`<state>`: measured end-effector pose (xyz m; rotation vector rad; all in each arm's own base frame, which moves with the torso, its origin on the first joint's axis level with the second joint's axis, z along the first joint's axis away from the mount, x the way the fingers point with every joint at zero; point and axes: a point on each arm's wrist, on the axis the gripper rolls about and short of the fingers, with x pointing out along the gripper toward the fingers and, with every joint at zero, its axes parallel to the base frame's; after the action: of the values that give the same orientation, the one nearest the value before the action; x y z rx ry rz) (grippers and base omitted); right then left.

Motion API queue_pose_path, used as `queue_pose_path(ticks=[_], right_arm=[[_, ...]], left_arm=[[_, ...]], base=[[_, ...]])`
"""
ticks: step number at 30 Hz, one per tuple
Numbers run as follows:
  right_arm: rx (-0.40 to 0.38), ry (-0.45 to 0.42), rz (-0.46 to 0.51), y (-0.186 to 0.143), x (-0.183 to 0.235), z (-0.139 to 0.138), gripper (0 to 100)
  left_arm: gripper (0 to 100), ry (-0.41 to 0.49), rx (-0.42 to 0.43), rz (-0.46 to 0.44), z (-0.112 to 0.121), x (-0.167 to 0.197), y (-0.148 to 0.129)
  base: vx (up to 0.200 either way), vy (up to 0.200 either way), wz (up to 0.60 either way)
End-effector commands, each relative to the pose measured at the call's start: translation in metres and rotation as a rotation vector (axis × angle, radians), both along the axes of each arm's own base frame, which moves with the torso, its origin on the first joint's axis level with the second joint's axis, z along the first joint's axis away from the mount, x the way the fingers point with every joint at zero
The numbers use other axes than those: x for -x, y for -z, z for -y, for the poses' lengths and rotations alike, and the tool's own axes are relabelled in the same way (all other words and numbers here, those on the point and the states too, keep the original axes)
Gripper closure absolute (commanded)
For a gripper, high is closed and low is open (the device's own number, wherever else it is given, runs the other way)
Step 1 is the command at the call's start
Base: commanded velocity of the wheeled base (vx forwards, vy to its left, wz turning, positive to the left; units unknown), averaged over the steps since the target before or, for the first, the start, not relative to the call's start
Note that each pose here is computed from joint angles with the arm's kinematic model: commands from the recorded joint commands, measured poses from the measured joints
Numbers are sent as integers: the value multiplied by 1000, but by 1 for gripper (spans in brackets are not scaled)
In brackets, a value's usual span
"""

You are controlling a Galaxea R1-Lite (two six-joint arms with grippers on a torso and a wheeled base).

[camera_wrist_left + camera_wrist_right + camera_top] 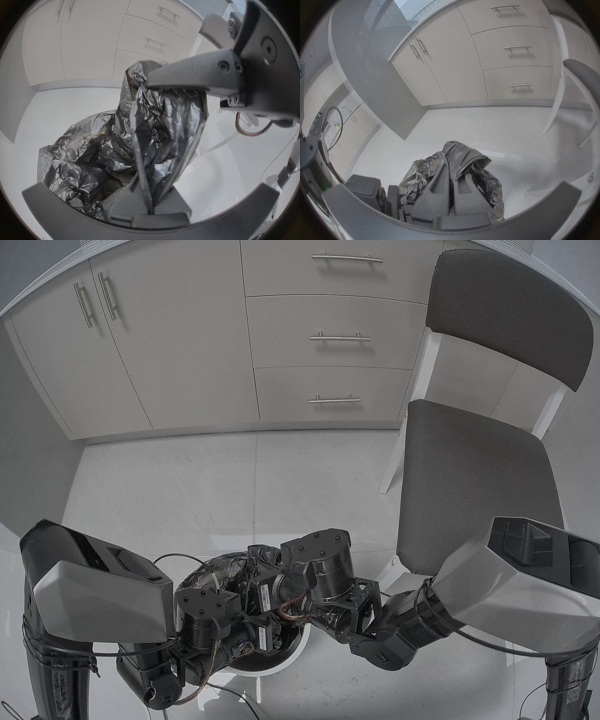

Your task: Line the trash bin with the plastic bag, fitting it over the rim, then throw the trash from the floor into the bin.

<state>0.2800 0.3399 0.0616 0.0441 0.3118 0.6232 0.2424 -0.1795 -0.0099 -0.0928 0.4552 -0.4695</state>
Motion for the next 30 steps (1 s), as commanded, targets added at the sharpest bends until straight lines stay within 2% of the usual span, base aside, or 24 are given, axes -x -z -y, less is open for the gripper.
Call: queue_pose_path(ticks=[1,10,11,19,24,30], right_arm=[[30,-4,-31,-2,3,1,100],[35,8,-63,-8,6,-3,100],[35,8,-63,-8,6,-3,0],[31,15,-63,-10,5,0,0],[42,42,-76,-5,-1,9,0],[54,106,-111,6,-8,25,0]], left_arm=[[100,-3,15,3,0,-1,-3],[100,-12,26,-6,-1,-3,-1],[100,-12,26,-6,-1,-3,-1],[100,-57,47,-15,-9,-6,-3],[100,-116,127,-41,-19,-5,-13],[100,-179,119,-76,-36,-6,-8]], base=[[0,0,0],[0,0,0],[0,0,0],[0,0,0],[0,0,0],[0,0,0]])
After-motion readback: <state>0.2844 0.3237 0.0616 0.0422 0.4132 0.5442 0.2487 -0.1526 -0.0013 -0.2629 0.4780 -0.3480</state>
